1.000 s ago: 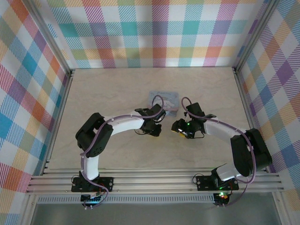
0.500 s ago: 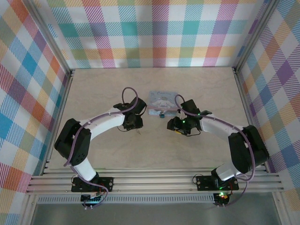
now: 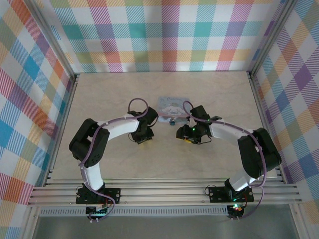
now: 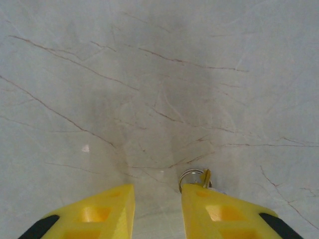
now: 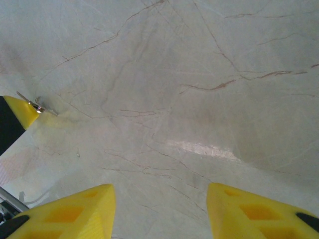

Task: Unlock a padlock with a key

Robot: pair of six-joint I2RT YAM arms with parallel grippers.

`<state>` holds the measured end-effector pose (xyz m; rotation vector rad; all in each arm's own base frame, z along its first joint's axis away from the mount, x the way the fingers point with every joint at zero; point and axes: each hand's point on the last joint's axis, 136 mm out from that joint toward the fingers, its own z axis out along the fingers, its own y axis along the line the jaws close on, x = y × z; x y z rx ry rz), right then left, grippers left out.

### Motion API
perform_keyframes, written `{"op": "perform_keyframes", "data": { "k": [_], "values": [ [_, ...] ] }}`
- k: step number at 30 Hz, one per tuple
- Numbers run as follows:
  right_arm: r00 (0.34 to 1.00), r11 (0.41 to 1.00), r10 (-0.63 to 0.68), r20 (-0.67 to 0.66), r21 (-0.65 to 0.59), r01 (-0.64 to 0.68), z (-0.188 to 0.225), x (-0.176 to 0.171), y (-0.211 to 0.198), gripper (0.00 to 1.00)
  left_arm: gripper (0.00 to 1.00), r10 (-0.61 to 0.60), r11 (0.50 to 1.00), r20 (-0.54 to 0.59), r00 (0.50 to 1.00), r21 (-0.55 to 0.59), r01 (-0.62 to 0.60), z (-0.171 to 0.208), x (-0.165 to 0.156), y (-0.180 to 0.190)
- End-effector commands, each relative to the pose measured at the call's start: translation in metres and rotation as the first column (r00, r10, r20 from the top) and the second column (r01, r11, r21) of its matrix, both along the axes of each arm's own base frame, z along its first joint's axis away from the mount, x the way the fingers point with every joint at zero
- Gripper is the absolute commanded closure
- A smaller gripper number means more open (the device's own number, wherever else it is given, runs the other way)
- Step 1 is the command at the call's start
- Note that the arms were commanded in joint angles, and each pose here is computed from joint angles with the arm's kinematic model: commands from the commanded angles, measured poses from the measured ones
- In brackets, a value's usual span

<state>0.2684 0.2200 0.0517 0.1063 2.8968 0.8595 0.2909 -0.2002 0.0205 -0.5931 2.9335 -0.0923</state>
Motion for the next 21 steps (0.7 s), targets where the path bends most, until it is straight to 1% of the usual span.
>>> {"op": "perform_keyframes", "data": {
  "k": [1, 7, 10, 16, 21],
  "values": [
    [0.999, 0.999, 0.032, 0.016, 0.023, -0.033, 0.005, 0.004, 0.008, 0.49, 0.72, 0.022, 1.000, -0.018, 1.000, -0.018, -0.023, -0.001, 0.004, -0.002],
    [0.999, 0.999, 0.033, 0.022, 0.027, -0.034, 0.007, 0.007, 0.010, 0.49, 0.72, 0.005, 0.999, 0.059, 0.998, -0.035, -0.003, 0.031, 0.017, -0.004],
    [0.999, 0.999, 0.031, 0.018, 0.031, -0.032, 0.006, 0.008, 0.011, 0.49, 0.71, -0.023, 0.999, 0.065, 0.998, -0.032, 0.025, 0.037, 0.021, -0.007],
    [0.999, 0.999, 0.031, 0.018, 0.035, -0.032, 0.008, 0.011, 0.013, 0.49, 0.71, -0.033, 0.998, 0.016, 0.999, -0.046, 0.034, 0.020, 0.019, -0.013],
    [0.999, 0.999, 0.034, 0.009, 0.029, -0.035, 0.006, 0.007, 0.012, 0.49, 0.71, -0.023, 0.999, -0.023, 0.999, -0.028, 0.022, 0.006, 0.013, -0.010]
  ]
}}
